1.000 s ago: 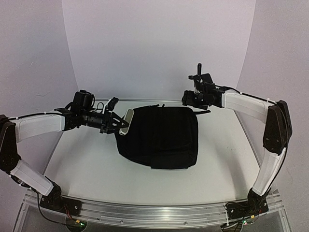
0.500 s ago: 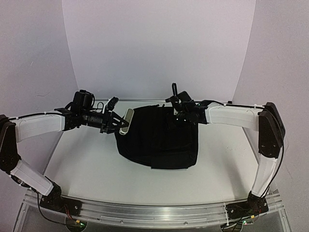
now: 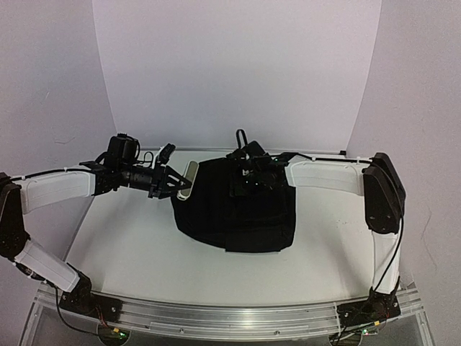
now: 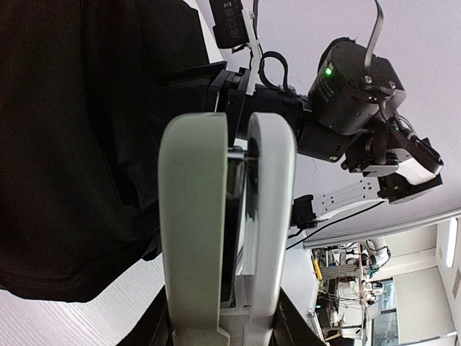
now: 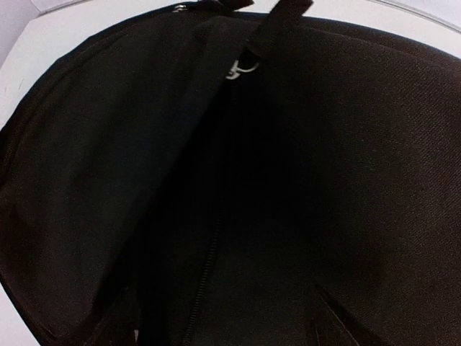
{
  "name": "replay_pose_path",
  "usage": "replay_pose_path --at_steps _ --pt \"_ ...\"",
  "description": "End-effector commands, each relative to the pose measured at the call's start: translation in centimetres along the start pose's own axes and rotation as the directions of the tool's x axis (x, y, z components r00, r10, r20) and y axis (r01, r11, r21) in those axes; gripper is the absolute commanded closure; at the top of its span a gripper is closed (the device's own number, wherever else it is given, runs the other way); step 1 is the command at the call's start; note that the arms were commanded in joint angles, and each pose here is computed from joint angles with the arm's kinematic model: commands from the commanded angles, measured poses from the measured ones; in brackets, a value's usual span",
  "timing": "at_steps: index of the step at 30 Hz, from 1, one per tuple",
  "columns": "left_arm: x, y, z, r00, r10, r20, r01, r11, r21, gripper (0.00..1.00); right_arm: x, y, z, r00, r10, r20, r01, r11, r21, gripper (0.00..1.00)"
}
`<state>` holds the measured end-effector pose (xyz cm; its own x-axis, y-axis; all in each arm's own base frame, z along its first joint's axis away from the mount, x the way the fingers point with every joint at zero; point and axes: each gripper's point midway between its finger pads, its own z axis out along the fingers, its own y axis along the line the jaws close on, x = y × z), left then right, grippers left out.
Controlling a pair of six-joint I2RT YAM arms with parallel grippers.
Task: Pack the student bag
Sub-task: Adjust the student bag at the center of the board, then place the stationery at the center of the board.
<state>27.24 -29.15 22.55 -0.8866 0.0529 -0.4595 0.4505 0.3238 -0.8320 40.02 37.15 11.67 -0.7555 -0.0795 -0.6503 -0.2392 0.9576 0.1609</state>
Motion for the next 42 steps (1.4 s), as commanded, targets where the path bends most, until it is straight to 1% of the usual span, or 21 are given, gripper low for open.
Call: replay_pose_path --at_steps 1,4,7,9,10,12,15,20,23,27,31,34,38,42 --pt "-0.9 -1.6 -0.6 0.996 0.084 0.038 -0.085 0.996 0.027 1.0 0.5 -0.8 1.4 1.0 0.018 0.01 -0.019 0.993 0.119 0.24" --pt "-0.9 -1.6 -0.6 0.996 0.086 0.033 -0.087 0.996 0.028 1.0 1.5 -2.7 2.4 1.0 0.008 -0.006 -0.006 0.971 0.24 0.25" --pt "-0.9 -1.5 -0.6 0.996 0.085 0.031 -0.086 0.996 0.025 1.0 2.0 -4.4 2.9 1.0 -0.014 -0.01 0.016 0.936 0.35 0.28" --pt "-0.9 -1.5 -0.6 0.996 0.087 0.032 -0.088 0.996 0.024 1.0 2.2 -5.1 3.1 1.0 -0.021 -0.01 0.023 0.919 0.395 0.32" --pt "-0.9 -1.4 -0.6 0.996 0.087 0.032 -0.088 0.996 0.023 1.0 2.2 -5.5 3.1 1.0 -0.022 -0.005 0.022 0.91 0.414 0.35" --pt "-0.9 -1.4 -0.6 0.996 0.086 0.031 -0.087 0.996 0.022 1.0 2.2 -6.1 3.0 1.0 -0.023 0.003 0.019 0.896 0.444 0.45" --pt "-0.8 -1.4 -0.6 0.996 0.086 0.031 -0.086 0.996 0.02 1.0 2.1 -6.8 2.9 1.0 -0.019 0.015 0.009 0.883 0.469 0.57" --pt "-0.8 -1.5 -0.8 0.995 0.088 0.035 -0.089 0.996 0.016 1.0 2.3 -7.7 2.9 1.0 0.024 0.009 -0.025 0.883 0.468 0.82" --pt "-0.8 -1.4 -0.8 0.995 0.087 0.039 -0.087 0.996 0.008 1.0 1.7 -8.0 2.5 0.999 0.04 0.02 -0.045 0.885 0.464 1.0" --pt "-1.0 -0.8 -0.6 0.996 0.079 0.041 -0.078 0.997 -0.018 1.0 -0.7 -6.7 0.2 0.995 0.073 0.073 -0.096 0.915 0.391 1.0" --pt "-1.5 -0.2 0.5 0.998 0.062 0.022 -0.061 0.998 -0.02 1.0 -4.4 -4.0 -4.2 0.978 0.125 0.166 -0.156 0.969 0.193 1.0" --pt "-2.0 -0.9 2.2 0.997 0.074 -0.009 -0.074 0.997 0.008 1.0 -5.7 -2.2 -6.6 0.967 0.158 0.199 -0.169 0.985 0.043 1.0" --pt "-2.3 -1.4 4.9 0.995 0.077 -0.069 -0.073 0.996 0.061 1.0 -5.7 -0.6 -7.8 0.963 0.177 0.201 -0.163 0.983 -0.086 1.0" --pt "-2.6 -1.7 7.0 0.99 0.069 -0.122 -0.056 0.992 0.11 1.0 -5.3 0.0 -8.2 0.962 0.188 0.197 -0.16 0.976 -0.151 1.0"
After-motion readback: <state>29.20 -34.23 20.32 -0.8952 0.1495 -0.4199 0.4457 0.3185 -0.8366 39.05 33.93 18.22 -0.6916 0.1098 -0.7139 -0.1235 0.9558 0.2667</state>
